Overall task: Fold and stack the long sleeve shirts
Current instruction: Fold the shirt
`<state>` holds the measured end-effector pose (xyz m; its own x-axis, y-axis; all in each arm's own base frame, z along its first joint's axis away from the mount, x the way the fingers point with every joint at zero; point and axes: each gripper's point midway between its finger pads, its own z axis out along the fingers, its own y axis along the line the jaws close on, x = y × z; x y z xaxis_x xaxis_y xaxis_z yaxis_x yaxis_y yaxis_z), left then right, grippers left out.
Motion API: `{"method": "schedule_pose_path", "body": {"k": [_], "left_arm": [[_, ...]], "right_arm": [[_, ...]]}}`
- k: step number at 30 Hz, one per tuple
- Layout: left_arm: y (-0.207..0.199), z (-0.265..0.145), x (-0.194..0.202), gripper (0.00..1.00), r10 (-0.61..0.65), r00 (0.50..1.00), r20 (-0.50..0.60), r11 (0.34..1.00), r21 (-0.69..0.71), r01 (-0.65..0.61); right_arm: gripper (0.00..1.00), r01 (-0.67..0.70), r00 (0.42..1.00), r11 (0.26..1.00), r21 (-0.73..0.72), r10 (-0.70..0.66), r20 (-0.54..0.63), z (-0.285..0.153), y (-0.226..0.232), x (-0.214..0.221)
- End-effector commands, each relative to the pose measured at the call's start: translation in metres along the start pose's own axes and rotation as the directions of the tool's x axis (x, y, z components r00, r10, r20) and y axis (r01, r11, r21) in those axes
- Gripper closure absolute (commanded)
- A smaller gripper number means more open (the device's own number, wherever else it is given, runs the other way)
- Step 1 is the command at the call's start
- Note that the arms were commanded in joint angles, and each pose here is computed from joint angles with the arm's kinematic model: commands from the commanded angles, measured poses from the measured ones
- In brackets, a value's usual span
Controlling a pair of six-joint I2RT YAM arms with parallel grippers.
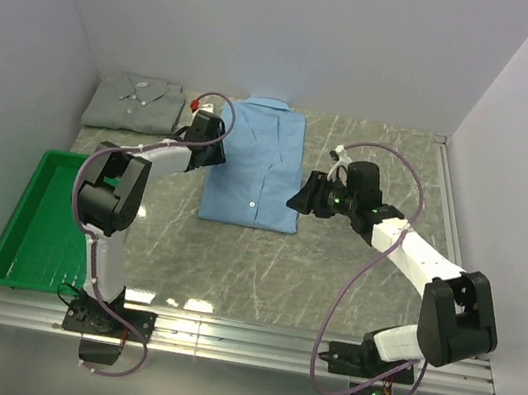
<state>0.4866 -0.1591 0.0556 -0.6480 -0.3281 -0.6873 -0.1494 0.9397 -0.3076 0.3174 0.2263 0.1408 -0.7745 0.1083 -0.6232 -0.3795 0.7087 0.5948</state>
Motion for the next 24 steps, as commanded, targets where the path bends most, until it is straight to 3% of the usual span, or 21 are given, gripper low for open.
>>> {"method": "schedule_pose_path", "body": {"k": [1, 2, 4, 5, 9, 10, 14, 18, 22, 24], "left_arm": [[-0.008, 0.004, -0.016, 0.67, 0.019, 1.000, 0.023, 0.999, 0.036, -0.019], [-0.006, 0.006, -0.014, 0.76, 0.018, 1.000, 0.015, 0.999, 0.034, -0.018], [0.000, 0.007, -0.012, 0.81, 0.005, 1.000, 0.008, 1.000, 0.023, -0.005], [0.001, 0.007, -0.013, 0.89, -0.002, 1.000, 0.007, 1.000, 0.031, 0.002], [0.008, 0.008, -0.012, 0.96, -0.038, 0.999, -0.009, 0.998, 0.048, 0.038], [0.008, 0.008, -0.011, 0.94, -0.039, 0.999, -0.015, 0.998, 0.048, 0.040], [0.004, 0.004, -0.012, 0.73, -0.052, 0.999, -0.006, 0.995, 0.087, 0.052], [0.003, 0.005, -0.008, 0.65, -0.067, 0.998, -0.018, 0.992, 0.107, 0.069], [0.000, 0.002, -0.007, 0.51, -0.078, 0.997, -0.022, 0.987, 0.138, 0.081], [0.001, 0.002, -0.005, 0.50, -0.085, 0.996, -0.029, 0.985, 0.145, 0.089]], "right_arm": [[0.43, 0.030, 0.999, 1.000, -0.008, -0.030, 0.016, 0.001, 0.002, -0.006], [0.43, 0.029, 1.000, 1.000, -0.010, -0.029, 0.013, 0.002, 0.003, -0.005], [0.43, 0.025, 1.000, 1.000, -0.010, -0.025, 0.016, 0.004, 0.002, -0.009], [0.43, 0.024, 1.000, 1.000, -0.013, -0.024, 0.019, 0.005, 0.003, -0.011], [0.43, 0.004, 0.999, 1.000, 0.013, -0.005, 0.047, 0.013, 0.000, -0.026], [0.43, 0.001, 0.998, 1.000, 0.021, -0.002, 0.059, 0.014, 0.000, -0.030], [0.40, -0.034, 0.992, 0.997, 0.070, 0.025, 0.125, 0.022, -0.013, -0.053], [0.38, -0.089, 0.986, 0.991, 0.105, 0.073, 0.147, 0.039, -0.034, -0.070], [0.39, -0.139, 0.978, 0.982, 0.129, 0.116, 0.171, 0.051, -0.062, -0.086], [0.40, -0.162, 0.977, 0.978, 0.128, 0.142, 0.158, 0.064, -0.074, -0.088]]}}
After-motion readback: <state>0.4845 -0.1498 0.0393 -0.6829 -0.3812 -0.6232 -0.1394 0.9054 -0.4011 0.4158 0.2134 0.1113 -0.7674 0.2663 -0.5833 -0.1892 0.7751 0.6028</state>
